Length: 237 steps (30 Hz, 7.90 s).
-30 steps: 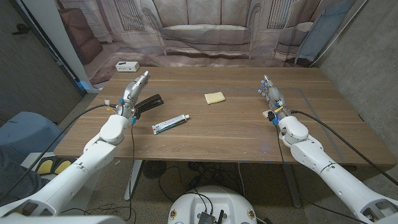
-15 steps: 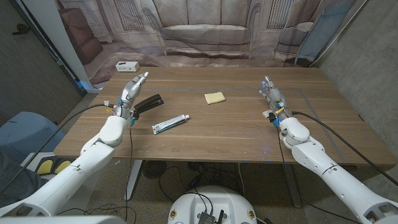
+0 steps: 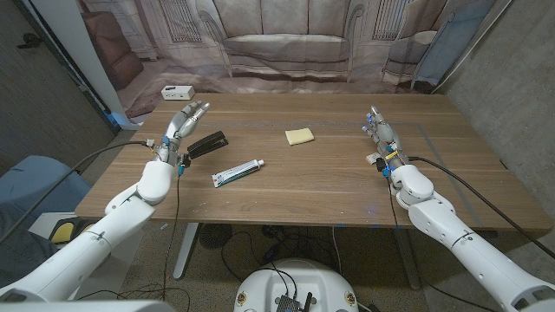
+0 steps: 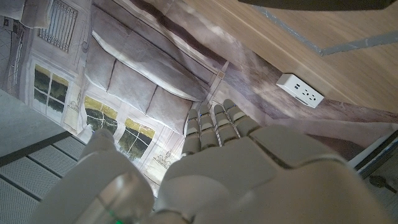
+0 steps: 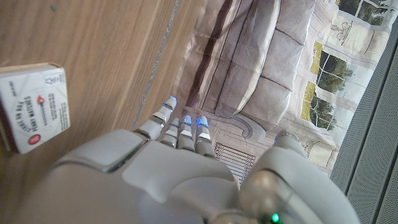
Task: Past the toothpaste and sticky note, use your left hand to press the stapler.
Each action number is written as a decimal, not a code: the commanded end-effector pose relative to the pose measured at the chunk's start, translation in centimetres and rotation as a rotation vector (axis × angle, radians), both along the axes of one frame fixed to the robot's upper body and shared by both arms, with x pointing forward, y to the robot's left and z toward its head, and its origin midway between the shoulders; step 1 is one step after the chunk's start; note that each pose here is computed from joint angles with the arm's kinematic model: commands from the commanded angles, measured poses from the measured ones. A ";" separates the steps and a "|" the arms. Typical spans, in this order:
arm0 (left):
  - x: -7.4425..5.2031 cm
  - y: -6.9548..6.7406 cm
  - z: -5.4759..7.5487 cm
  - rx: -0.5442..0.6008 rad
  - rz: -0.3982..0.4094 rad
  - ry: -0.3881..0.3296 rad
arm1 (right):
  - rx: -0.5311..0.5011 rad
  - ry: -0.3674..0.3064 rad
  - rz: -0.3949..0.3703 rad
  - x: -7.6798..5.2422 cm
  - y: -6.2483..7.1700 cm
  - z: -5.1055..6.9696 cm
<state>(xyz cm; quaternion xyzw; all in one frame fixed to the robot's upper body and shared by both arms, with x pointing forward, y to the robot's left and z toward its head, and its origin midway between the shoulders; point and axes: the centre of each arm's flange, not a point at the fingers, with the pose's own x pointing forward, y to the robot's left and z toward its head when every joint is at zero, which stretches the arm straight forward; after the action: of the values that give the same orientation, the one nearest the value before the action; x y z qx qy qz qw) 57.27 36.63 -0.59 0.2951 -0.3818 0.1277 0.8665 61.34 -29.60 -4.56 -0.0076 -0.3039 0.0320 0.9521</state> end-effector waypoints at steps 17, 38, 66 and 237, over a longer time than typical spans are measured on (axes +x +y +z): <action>-0.4 -0.1 1.2 0.141 0.152 0.068 | 0.012 0.000 0.002 -0.4 0.0 -0.5; -0.2 -1.1 3.8 0.298 0.202 0.241 | 0.030 0.000 -0.008 -0.1 -0.2 -0.6; 0.0 -2.6 4.5 0.436 0.302 0.351 | 0.040 -0.006 -0.017 -0.6 -0.8 -1.3; 5.6 -5.2 0.9 0.636 0.342 0.770 | 0.044 0.027 -0.030 -0.3 -0.8 -1.7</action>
<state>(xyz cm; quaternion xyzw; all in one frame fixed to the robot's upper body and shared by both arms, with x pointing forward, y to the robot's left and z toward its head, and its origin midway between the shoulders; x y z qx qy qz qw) 62.40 31.80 1.25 0.6195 -0.0259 0.0384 0.7836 61.15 -30.17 -6.15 0.0117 -0.2917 0.0109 0.9564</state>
